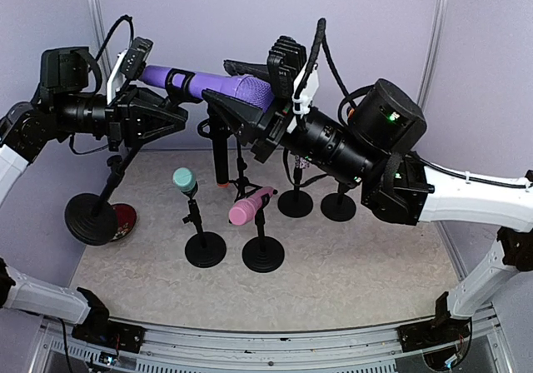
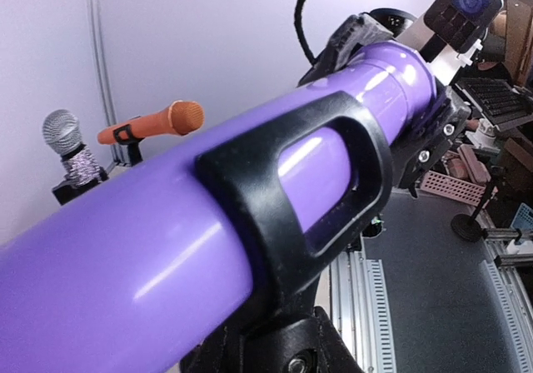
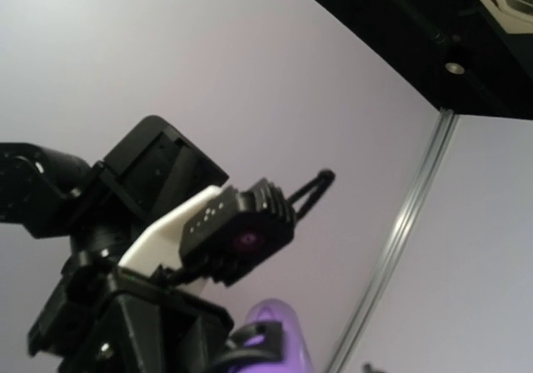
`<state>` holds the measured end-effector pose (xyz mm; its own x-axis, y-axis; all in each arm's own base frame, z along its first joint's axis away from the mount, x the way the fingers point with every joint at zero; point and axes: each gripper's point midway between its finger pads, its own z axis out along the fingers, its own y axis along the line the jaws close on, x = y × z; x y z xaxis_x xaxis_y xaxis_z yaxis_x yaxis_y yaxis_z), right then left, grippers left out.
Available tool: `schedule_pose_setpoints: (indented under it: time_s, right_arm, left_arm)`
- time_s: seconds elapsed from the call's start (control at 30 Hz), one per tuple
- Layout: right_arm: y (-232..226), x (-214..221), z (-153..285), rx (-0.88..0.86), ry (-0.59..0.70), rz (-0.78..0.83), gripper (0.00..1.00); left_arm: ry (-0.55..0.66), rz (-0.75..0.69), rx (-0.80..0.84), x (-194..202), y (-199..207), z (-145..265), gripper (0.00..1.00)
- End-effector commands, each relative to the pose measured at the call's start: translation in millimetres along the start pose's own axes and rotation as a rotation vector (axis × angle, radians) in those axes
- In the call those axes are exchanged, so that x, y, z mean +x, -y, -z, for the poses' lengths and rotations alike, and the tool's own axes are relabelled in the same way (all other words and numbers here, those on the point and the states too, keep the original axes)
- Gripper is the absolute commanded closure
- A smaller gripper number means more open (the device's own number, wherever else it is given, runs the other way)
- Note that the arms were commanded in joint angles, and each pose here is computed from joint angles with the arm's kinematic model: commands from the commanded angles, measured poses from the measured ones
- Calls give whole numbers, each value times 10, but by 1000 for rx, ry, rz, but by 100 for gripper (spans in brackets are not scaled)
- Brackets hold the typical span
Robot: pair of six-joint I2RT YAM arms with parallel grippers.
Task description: Remove the microphone from the stand
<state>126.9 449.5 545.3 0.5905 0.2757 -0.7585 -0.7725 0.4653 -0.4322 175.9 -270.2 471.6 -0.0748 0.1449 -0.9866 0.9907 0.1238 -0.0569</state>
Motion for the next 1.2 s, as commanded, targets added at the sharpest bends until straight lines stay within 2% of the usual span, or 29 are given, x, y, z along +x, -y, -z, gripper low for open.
schedule_pose_setpoints:
  time_s: [0.0, 0.2, 0.47, 0.7, 0.97, 1.17]
  right_arm:
    - [378, -849, 228, 71, 232, -78, 100]
    - [399, -880, 314, 69, 228, -98, 100]
    - [496, -793, 393, 119, 155, -67, 100]
    - [733, -352, 714, 268, -98, -63, 100]
    - [921, 215, 1510, 465, -349, -143, 100]
    - [940, 901, 2153, 663, -604, -177, 100]
  left_arm:
    - [122, -227, -223, -429, -136, 635, 100]
    - [114, -241, -362, -290, -510, 944, 100]
    - [109, -273, -439, -202, -709, 995, 100]
    - [87, -312, -601, -30, -1210, 1183, 100]
    - [51, -317, -697, 193, -1758, 1373, 100]
    - [66, -248, -717, 383, -2180, 1335, 100]
